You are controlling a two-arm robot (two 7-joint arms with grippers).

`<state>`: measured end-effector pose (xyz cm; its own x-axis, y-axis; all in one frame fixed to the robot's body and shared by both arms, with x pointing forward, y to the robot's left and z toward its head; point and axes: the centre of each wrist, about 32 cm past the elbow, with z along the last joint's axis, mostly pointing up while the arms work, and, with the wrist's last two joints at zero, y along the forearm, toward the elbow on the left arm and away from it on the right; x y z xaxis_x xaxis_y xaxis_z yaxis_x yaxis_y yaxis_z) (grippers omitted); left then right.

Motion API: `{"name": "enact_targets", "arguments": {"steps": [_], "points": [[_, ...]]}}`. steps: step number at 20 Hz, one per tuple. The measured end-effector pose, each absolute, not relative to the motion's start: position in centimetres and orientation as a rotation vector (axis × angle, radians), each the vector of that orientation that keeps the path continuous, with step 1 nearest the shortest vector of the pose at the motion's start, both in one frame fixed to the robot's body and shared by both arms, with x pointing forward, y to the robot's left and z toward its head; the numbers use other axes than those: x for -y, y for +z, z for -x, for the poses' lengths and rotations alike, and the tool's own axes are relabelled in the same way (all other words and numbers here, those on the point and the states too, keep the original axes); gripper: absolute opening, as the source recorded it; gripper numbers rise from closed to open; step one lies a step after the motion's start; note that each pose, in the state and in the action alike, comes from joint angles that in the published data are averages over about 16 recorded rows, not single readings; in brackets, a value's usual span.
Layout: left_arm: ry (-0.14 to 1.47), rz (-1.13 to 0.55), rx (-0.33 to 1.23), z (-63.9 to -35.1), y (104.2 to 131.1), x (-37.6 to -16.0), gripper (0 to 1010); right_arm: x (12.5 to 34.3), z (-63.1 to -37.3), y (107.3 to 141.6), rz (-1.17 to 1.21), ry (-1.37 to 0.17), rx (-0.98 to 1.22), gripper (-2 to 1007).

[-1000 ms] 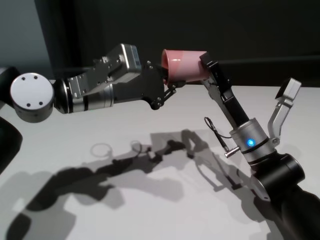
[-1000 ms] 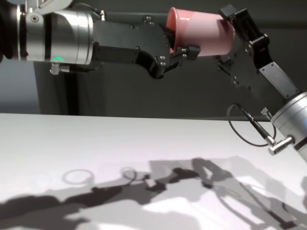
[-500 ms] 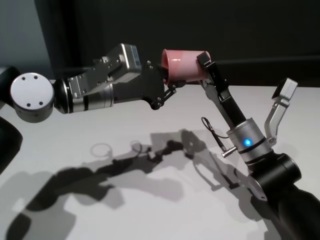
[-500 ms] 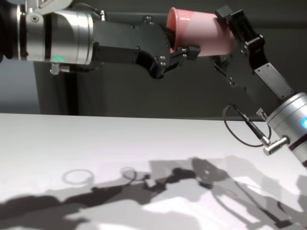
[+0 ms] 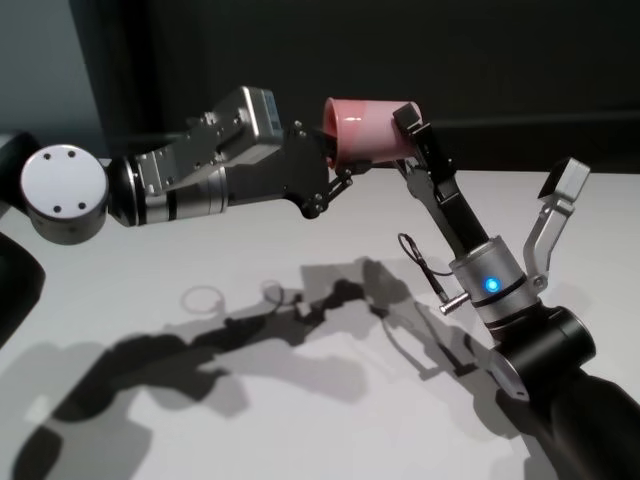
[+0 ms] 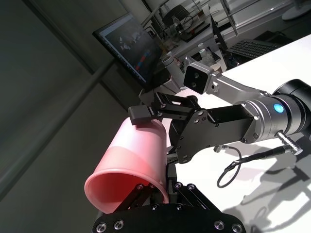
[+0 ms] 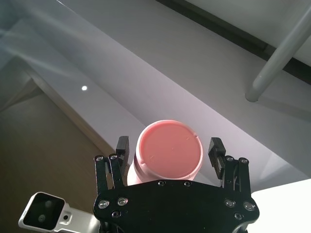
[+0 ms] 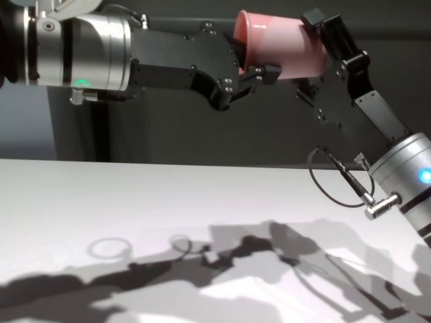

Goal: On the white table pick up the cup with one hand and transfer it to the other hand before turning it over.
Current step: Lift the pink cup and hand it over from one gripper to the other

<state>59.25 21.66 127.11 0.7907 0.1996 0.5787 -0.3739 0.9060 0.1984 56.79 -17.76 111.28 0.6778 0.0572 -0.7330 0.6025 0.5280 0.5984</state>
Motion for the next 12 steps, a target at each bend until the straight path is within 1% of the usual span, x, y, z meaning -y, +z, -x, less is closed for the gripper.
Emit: {"name": "enact_targets", "arguments": {"steps": [8,12], "points": [[0.314,-0.313,0.582,-59.25,127.11,-21.66,53,17.59,-56.93,111.08,-0.991,-0.343,-0.791,1000],[0.314,-0.313,0.582,-59.25,127.11,-21.66,53,17.59,-56.92,111.07,-0.993,-0.342,-0.791,983]]}}
